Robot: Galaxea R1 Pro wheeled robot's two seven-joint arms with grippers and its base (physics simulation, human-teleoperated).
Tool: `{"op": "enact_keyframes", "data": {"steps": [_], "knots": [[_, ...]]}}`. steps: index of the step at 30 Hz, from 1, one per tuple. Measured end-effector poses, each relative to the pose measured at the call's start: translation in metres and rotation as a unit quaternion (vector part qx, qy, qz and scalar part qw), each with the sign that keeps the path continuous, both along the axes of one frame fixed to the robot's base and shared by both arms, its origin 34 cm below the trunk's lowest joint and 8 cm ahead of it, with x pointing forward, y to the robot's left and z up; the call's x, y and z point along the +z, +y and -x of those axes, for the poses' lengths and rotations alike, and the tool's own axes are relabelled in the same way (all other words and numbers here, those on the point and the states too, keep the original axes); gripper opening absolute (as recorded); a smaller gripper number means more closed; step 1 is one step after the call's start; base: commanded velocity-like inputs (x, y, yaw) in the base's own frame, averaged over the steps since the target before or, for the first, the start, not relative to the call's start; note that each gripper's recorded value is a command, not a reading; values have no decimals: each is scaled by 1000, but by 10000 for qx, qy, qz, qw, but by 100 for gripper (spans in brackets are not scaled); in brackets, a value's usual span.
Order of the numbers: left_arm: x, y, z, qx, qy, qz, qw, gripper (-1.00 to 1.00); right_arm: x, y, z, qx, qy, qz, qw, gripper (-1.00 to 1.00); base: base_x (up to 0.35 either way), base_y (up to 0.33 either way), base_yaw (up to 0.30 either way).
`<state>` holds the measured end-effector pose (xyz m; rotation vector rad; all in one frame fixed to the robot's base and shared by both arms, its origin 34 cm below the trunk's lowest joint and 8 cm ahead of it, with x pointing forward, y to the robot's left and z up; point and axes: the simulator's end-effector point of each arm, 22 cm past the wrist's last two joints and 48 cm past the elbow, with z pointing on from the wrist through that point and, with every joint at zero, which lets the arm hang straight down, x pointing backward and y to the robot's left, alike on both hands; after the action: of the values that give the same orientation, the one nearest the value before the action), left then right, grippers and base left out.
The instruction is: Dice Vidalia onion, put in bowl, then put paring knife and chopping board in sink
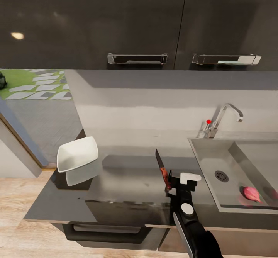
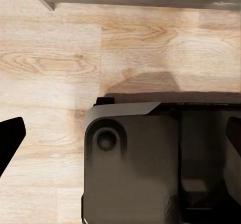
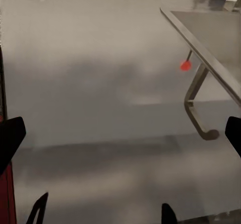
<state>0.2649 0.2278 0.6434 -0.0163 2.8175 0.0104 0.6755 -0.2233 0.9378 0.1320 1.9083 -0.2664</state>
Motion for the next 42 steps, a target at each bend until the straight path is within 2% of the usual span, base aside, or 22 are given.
{"op": "enact_keyframes", "data": {"steps": [21, 30, 42], "knots": [[0, 0, 0, 0, 3, 0, 10000, 100, -6, 14, 2, 107, 88, -54, 9999, 100, 0, 1, 0], [0, 0, 0, 1, 1, 1, 10000, 100, -7, 17, 3, 138, 104, -61, 9998, 100, 96, 165, 0], [0, 0, 0, 0, 5, 0, 10000, 100, -14, 18, 5, 152, 173, -51, 9997, 100, 9, 15, 0]]}}
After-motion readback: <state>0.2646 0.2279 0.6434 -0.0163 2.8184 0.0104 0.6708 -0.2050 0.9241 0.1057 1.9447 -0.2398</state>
